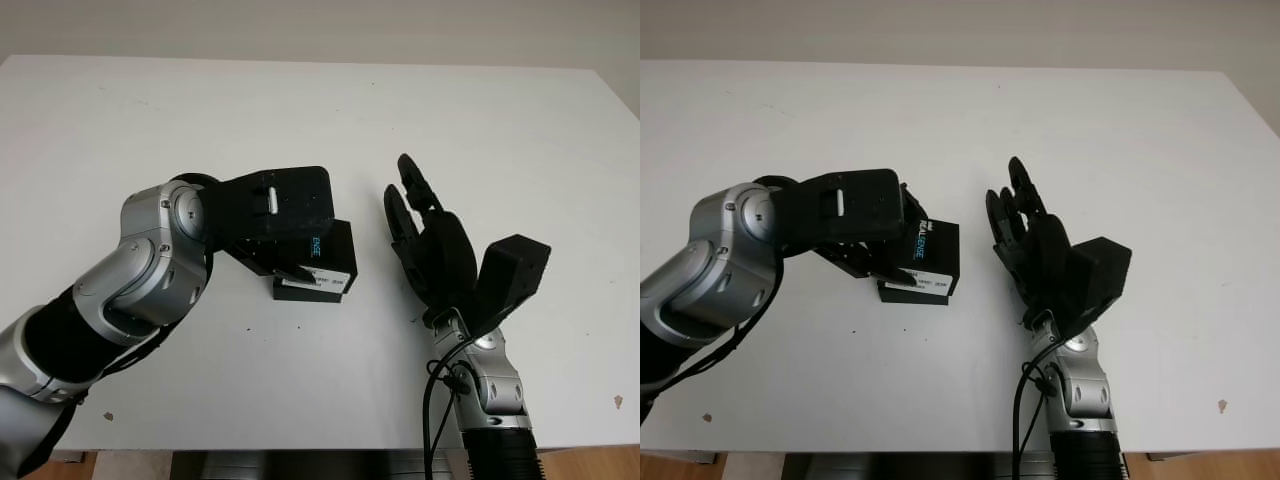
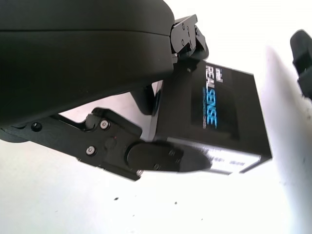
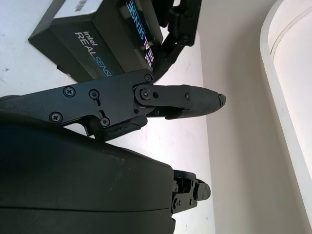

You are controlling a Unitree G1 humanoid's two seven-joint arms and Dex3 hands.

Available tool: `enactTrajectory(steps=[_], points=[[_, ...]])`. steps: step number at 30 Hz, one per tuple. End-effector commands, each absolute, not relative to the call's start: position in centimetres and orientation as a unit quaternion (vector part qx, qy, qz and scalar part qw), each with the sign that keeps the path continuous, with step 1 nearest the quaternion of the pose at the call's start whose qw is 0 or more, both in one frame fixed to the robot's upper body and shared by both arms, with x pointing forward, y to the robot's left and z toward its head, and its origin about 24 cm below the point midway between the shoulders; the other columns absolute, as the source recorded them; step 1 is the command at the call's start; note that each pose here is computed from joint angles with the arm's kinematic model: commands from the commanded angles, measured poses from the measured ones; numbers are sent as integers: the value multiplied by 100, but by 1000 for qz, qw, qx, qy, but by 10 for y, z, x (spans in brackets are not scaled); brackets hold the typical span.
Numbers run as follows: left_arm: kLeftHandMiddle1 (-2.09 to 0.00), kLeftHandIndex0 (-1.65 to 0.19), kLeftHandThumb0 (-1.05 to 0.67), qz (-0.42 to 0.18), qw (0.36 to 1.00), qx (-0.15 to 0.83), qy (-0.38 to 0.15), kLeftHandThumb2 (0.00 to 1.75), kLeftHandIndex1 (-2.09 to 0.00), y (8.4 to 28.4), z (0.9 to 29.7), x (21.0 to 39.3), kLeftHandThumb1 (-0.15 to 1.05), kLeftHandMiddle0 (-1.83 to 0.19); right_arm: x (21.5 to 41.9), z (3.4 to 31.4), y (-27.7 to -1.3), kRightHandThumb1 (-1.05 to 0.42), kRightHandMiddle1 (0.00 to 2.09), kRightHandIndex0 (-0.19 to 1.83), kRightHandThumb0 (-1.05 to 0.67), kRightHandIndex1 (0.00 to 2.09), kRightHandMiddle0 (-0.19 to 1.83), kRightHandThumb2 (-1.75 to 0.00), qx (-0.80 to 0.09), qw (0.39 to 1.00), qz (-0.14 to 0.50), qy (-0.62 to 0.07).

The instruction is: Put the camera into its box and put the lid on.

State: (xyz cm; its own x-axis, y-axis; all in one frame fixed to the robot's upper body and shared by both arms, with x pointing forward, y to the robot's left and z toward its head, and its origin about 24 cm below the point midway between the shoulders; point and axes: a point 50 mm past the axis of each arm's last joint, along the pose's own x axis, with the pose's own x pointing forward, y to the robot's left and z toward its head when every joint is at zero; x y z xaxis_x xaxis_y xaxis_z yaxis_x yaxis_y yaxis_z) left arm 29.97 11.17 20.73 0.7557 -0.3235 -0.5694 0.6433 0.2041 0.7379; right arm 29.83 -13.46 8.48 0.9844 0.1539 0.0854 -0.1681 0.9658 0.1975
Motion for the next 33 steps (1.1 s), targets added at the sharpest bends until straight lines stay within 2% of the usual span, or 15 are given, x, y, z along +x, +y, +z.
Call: enactTrajectory(steps=[1,4,14,21,25,29,33], points=[[-7,19,-62,-342,746,556,129,40,-4,102,211,294,105,19,297,83,-134,-105,5,0,-56,5,4,-36,106,990,82,-33],[-1,19,-62,-347,740,562,128,40,0,103,211,293,105,19,297,82,-134,-105,5,0,-57,5,4,-36,103,991,84,-35],[0,19,-60,-347,723,579,143,37,0,106,209,294,105,19,297,81,-136,-105,5,0,-57,5,4,-36,101,991,83,-32],[0,19,-60,-344,687,630,110,38,0,114,208,293,105,19,297,81,-138,-105,5,0,-57,5,4,-36,100,991,83,-30],[0,19,-65,-341,653,674,58,43,0,121,206,292,105,19,297,82,-138,-105,5,0,-57,5,4,-36,100,991,84,-29],[0,19,-76,-310,615,724,2,60,0,138,210,294,105,19,297,83,-138,-105,5,0,-58,5,4,-36,97,991,87,-33],[0,19,-80,-282,621,731,10,69,0,159,216,302,105,19,298,86,-142,-105,6,2,-58,6,5,-36,90,991,88,-42]])
